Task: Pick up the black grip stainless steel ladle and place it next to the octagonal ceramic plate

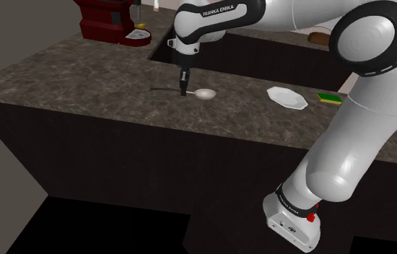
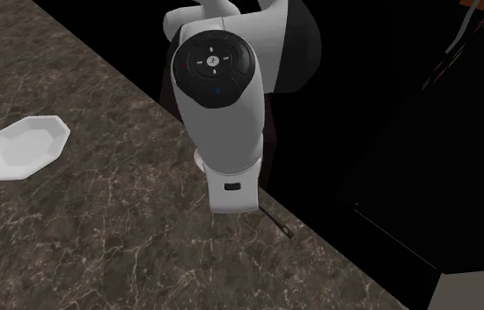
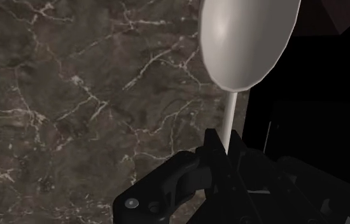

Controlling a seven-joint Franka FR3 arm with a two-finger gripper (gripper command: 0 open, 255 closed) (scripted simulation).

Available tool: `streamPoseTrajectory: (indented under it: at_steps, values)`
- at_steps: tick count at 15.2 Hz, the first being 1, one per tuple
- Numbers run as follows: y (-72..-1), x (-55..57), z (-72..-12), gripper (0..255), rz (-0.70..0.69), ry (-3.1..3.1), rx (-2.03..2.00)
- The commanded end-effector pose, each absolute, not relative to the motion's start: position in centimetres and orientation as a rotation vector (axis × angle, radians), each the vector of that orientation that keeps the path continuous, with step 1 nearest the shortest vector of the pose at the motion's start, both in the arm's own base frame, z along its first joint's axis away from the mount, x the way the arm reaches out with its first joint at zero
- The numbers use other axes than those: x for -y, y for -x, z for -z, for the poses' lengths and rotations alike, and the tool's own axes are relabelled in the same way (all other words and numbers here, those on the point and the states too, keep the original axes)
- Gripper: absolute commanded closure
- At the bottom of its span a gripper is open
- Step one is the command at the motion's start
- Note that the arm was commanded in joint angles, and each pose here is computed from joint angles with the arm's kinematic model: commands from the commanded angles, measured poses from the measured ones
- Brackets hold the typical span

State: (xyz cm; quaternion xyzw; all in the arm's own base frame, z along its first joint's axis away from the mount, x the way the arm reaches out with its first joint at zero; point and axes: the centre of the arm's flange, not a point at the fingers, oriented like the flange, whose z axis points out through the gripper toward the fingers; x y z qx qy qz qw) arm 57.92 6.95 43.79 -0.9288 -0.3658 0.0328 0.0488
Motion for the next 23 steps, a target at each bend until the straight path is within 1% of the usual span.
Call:
streamPoseTrajectory:
  at_steps: [1, 23]
  values:
    - [-57.9, -7.0, -44.7, 255, -0.101, 2.83, 1.115]
    - [-37.4, 13.6, -44.8, 255, -0.101, 2.83, 1.115]
